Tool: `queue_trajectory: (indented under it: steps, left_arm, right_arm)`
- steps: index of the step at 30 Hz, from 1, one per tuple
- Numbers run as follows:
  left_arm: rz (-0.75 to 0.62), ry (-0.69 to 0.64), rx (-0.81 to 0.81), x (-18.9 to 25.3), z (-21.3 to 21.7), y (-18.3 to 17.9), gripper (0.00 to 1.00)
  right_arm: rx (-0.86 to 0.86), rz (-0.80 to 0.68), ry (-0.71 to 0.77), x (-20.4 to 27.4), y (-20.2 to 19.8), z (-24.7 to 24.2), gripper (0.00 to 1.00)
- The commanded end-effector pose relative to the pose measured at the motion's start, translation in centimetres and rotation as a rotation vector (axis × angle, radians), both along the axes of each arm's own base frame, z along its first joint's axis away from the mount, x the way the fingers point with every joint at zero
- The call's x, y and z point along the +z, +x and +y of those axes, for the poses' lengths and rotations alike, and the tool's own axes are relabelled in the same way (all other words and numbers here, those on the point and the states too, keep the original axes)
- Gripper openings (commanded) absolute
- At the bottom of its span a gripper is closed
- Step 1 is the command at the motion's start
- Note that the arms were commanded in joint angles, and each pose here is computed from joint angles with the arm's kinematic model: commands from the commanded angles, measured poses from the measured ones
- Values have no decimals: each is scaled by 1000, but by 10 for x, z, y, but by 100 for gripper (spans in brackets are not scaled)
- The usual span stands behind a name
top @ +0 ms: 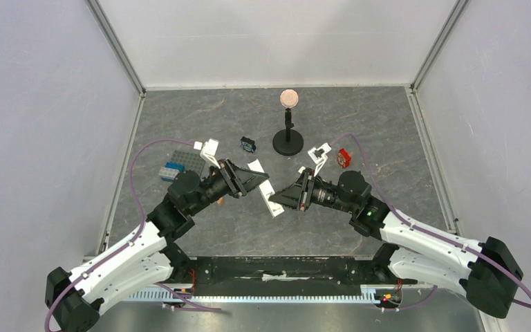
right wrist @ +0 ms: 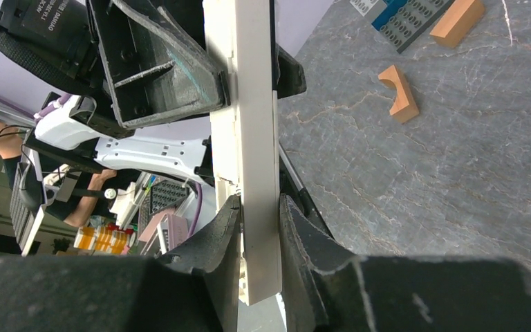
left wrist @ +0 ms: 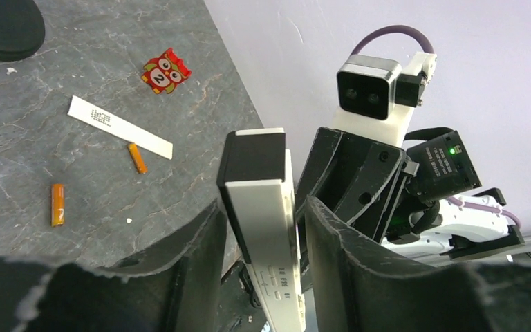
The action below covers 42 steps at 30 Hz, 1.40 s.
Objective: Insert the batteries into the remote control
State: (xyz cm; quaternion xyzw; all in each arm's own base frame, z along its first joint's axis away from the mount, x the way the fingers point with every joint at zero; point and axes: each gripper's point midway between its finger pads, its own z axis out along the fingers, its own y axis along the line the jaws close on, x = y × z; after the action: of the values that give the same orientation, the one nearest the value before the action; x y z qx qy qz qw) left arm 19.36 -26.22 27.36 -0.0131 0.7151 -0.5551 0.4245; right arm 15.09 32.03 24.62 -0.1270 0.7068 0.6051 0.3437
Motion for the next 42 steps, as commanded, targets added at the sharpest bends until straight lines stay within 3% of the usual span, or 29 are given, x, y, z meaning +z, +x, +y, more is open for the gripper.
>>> queue_trajectory:
  steps: [1, 4, 7, 11, 14, 17, 22, 31, 42]
  left_arm:
    - [-10, -87, -32, 14, -4, -5, 47]
    - [-13, -81, -35, 12, -4, -7, 29]
    - [-39, -62, -33, 12, -2, -7, 4]
    - [-125, -11, -29, 16, 4, -9, 2]
    - [-196, 41, -17, 17, 11, -11, 2]
    - [-253, 73, 16, 20, 22, -12, 2]
    - [-279, 155, 123, 20, 46, -6, 2]
    - [-249, 295, 251, 4, 78, 2, 2]
    - [-218, 319, 263, -20, 78, 7, 2]
  right_arm:
    - [6, -21, 68, 22, 1, 5, 0]
    - [0, -4, 55, 17, 3, 6, 1]
    - [-9, 4, 40, 13, 4, 5, 17]
    - [-23, -3, 17, 10, 4, 0, 44]
    - [-21, -16, 14, 13, -1, -5, 60]
    - [-39, -40, -4, 15, -1, -11, 69]
    - [-190, -61, -216, -9, 26, -29, 68]
    - [-419, 89, -550, -92, 72, -43, 46]
    - [-681, 147, -826, -153, 109, -44, 46]
